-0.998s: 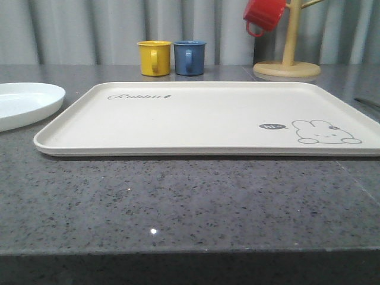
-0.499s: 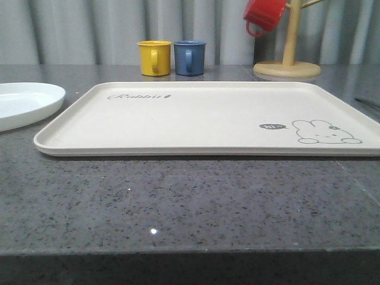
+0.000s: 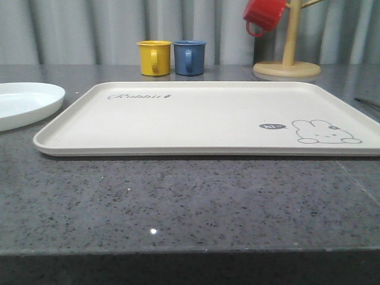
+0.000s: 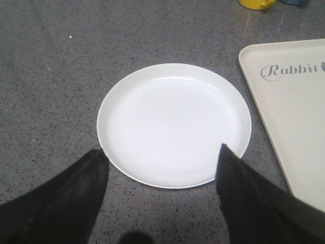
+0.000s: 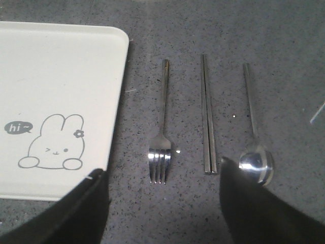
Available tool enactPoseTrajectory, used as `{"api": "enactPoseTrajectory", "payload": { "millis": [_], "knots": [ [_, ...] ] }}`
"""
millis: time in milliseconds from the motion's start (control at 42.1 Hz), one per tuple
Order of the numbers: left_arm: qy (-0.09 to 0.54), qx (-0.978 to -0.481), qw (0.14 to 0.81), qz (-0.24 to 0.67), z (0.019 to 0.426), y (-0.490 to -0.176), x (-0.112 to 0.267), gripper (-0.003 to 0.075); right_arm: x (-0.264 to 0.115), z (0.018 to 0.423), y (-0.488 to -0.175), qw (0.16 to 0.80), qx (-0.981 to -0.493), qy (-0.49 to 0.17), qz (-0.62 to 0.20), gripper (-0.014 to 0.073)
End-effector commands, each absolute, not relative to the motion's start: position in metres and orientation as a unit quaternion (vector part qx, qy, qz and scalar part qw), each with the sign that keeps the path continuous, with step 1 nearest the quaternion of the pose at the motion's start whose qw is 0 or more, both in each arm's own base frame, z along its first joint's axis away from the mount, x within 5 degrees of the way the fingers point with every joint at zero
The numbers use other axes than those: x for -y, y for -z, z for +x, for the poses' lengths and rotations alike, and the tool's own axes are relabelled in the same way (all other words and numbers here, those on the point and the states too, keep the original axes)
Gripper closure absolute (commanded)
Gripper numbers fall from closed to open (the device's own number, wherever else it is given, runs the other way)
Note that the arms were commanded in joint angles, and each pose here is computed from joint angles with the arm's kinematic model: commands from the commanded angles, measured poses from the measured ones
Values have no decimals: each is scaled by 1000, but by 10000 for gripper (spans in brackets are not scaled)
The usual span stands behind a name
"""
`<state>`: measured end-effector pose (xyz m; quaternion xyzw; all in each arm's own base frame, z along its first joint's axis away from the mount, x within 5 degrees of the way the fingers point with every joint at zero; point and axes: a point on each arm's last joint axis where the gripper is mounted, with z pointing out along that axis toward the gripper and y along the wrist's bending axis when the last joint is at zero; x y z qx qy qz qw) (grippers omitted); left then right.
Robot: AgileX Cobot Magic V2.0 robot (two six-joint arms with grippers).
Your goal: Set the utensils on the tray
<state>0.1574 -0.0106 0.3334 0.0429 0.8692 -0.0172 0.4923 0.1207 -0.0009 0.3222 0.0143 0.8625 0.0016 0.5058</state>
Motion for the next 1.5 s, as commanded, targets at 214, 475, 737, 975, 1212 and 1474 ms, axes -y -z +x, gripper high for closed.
{"api": "enactPoseTrajectory", "payload": {
  "millis": [214,475,737,975,1212,1474],
  "knots": [
    [-16,-894,447,42,201,-330,3,260,2,125,-338,549,-836,8,8,96],
    [22,-928,369,-44,249,-312,-39,261,2,125,-338,549,-836,8,8,96],
    [96,-929,350,-66,291,-288,-61,261,2,125,-338,549,-836,8,8,96],
    [109,-932,340,-72,312,-274,-66,261,2,125,-338,549,-836,8,8,96],
    [114,-930,342,-78,319,-273,-68,349,2,125,-338,549,-836,8,8,96],
    [111,-932,338,-73,318,-272,-68,678,2,125,-338,549,-836,8,8,96]
  ]
}}
